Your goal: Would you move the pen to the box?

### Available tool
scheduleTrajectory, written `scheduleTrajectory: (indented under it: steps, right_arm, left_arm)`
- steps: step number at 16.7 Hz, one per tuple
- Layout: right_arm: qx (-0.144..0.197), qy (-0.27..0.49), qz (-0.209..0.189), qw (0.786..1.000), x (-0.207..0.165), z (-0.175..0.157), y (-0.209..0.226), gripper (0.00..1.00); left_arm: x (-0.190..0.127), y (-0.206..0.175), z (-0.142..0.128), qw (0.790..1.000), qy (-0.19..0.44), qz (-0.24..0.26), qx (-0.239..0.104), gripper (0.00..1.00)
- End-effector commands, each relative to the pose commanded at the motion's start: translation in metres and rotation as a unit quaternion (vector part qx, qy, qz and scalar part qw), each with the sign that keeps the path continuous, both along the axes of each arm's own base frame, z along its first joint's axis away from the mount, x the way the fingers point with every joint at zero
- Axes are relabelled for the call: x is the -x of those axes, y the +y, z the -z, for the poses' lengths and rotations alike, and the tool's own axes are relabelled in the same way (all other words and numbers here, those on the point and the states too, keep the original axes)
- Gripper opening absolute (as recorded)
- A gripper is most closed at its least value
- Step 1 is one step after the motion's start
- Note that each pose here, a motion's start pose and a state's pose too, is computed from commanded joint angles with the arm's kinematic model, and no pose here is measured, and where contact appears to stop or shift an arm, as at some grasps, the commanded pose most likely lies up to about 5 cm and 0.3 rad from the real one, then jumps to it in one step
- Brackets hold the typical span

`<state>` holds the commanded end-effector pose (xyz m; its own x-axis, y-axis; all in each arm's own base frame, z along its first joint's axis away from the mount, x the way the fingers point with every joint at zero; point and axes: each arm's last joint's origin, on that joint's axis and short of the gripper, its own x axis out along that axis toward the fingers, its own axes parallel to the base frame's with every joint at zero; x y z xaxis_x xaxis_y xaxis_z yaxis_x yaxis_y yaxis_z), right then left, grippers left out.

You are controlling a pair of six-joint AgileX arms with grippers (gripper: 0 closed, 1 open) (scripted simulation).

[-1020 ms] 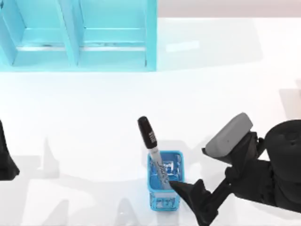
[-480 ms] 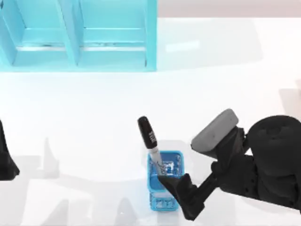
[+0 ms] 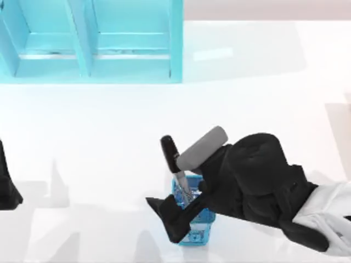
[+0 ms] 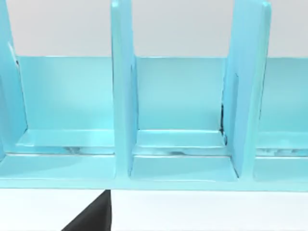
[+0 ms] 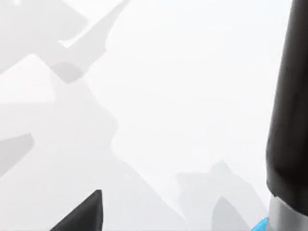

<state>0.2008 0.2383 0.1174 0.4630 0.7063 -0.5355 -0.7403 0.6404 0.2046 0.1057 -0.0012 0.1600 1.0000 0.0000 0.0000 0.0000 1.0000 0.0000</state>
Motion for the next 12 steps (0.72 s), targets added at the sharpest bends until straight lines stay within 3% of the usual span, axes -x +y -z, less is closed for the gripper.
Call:
scheduleTrajectory:
  steps: [5,12]
  right_arm:
    - [-0.001,-0.001,0.0,1.0,-0.0011,0.0025,0.0022,1.0]
    - [-0.001,-0.001,0.0,1.0,-0.0011,0.0025,0.0022,0.47]
  left_arm:
    - [0.0,0.0,0.0,1.0,0.0,0.0,0.0,1.0]
    - [0.0,0.0,0.0,1.0,0.0,0.0,0.0,1.0]
